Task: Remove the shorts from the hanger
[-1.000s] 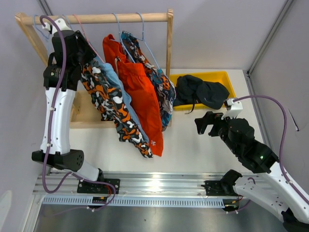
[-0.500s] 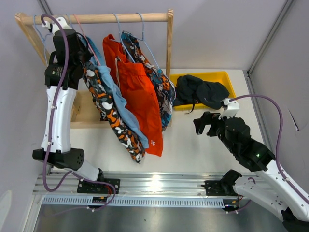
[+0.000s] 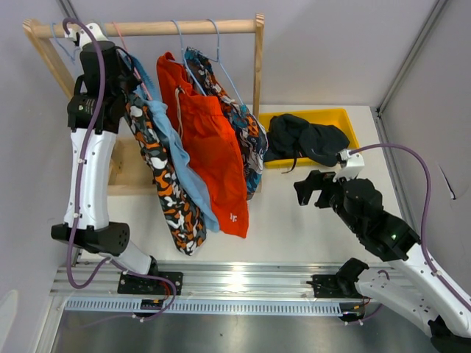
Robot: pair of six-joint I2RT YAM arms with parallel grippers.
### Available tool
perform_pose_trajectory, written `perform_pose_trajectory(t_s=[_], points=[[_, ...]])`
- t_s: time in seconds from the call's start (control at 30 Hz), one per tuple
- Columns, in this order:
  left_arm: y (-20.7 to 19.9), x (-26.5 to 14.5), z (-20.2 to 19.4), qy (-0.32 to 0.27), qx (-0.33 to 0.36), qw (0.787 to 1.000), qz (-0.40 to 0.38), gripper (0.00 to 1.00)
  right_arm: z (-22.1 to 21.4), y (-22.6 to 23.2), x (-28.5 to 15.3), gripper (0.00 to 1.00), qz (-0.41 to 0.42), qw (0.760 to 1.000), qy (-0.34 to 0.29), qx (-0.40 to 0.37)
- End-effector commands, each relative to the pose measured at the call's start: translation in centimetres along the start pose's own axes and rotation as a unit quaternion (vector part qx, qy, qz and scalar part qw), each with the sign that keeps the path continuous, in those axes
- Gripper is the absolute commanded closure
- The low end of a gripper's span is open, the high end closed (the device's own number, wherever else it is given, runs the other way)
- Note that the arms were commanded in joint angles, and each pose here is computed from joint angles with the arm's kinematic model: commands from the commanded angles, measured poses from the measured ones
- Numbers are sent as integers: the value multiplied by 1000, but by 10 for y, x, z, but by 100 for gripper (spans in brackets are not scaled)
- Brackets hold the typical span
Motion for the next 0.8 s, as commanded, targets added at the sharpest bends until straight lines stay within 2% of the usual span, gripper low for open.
perform_pose_trajectory(t_s=[0.0, 0.13, 0.2, 0.23, 0.3, 0.43, 0.63, 0.67, 0.77], points=[[-3, -31, 40, -52, -7, 998, -25, 100, 27, 28, -6, 1, 59, 998, -26, 11], [0, -69, 70, -87, -14, 995, -52, 100, 44, 89, -7, 1, 178, 984, -9, -10], [2, -87, 85, -109, -17, 992, -65, 100, 52, 124, -3, 1, 198, 979, -5, -47], [2, -91, 86, -111, -16, 992, -66, 100, 59, 126, 4, 1, 166, 984, -16, -63], [4, -99, 91, -119, -18, 990, -70, 100, 61, 157, 4, 0, 172, 980, -18, -100], [11, -121, 96, -133, -27, 988, -79, 100, 77, 230, 17, 1, 207, 973, -18, -102], [13, -125, 90, -127, -24, 988, -83, 100, 61, 321, 11, 1, 258, 960, -16, -109], [13, -125, 87, -123, -22, 989, -83, 100, 51, 347, 7, 1, 274, 955, -11, -110], [13, -124, 85, -122, -18, 989, -82, 100, 32, 383, -7, 1, 290, 950, 1, -119]])
Point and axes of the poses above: each gripper's point midway between its finger pads, its own x axis out along the fingers, its own y axis along the line the jaws close on, z = x × y, the point moved 1 cm from there along -x, back along the fingers, and after that the axes turned 5 degrees about x, right-handed, at the moved point
